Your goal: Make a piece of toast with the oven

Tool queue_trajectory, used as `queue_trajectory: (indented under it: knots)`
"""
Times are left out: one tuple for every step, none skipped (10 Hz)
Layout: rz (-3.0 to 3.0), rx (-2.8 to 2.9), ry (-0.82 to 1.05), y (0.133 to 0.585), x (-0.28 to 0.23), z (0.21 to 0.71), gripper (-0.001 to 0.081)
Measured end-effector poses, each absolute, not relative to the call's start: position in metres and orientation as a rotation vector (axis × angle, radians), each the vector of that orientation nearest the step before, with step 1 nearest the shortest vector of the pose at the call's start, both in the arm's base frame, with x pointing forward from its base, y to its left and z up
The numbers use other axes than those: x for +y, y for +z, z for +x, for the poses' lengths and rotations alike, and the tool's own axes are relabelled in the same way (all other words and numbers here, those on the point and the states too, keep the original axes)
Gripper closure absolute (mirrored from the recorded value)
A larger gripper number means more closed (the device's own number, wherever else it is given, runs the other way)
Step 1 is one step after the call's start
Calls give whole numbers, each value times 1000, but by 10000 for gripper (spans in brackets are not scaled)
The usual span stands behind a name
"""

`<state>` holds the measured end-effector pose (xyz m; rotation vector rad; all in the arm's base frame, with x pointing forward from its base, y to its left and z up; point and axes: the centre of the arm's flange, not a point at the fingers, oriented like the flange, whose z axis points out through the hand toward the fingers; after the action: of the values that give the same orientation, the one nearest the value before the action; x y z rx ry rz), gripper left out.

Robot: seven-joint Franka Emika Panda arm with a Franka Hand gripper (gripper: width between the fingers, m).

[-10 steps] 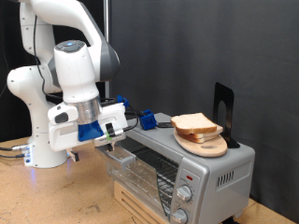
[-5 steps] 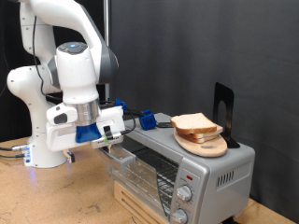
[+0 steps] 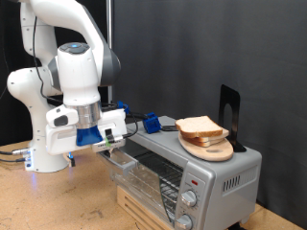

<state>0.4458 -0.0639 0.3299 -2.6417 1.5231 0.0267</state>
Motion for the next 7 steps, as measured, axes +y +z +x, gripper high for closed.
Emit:
queue_trajectory:
  knots:
    - [-2665,1519,9,331,-67,446,124]
    - [-2691,1521,-12,331,-71,446,124]
    - [-2718,1515,-23,331,-76,444,124]
    - [-2731,1516,-33,330,-80,442,124]
    - [-2725,1534,-59,329,-83,442,124]
    - [-2714,1567,-92,325,-82,441,124]
    - [-2702,1606,-120,320,-81,442,124]
